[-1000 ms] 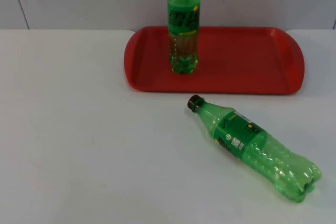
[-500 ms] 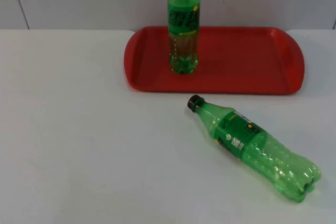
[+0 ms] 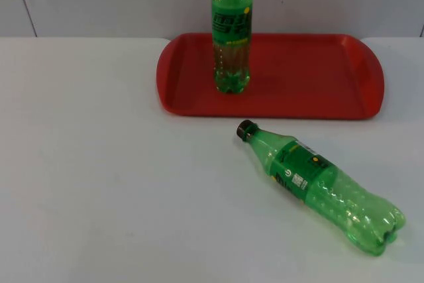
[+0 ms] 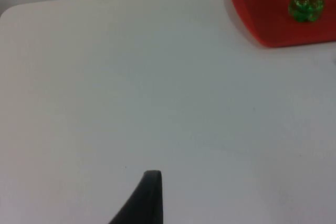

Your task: Place the bottle upright on the tray.

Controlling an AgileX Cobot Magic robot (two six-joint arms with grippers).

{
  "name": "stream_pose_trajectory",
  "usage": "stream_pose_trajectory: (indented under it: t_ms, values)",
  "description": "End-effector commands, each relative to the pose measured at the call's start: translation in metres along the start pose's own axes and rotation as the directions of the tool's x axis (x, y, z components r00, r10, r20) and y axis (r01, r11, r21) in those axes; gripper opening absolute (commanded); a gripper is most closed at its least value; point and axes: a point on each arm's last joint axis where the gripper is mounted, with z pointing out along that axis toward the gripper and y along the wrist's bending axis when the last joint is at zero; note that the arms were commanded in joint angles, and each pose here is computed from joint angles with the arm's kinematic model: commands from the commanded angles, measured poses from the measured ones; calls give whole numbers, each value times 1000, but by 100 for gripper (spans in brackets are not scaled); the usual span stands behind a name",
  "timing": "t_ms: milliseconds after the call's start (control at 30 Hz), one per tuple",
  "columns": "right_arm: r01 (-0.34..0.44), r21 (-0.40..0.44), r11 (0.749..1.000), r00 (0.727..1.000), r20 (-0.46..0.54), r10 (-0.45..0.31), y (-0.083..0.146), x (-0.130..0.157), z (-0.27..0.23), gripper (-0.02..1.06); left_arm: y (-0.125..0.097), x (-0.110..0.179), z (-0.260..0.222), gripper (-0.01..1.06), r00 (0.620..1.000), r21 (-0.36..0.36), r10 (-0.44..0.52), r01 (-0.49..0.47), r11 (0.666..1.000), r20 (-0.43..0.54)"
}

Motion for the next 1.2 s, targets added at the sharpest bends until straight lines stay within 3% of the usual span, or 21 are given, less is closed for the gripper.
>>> stream_pose_trajectory:
  t_ms: [0,1167]
  values:
    - [-6,2,1000,1000,7,6,0,0,0,105,0,1,1,105,1000,-1,-3,3,1000,-1]
    - [-1,4,1000,999,33,0,0,-4,-4,105,0,1,1,105,1000,-1,-3,3,1000,-1]
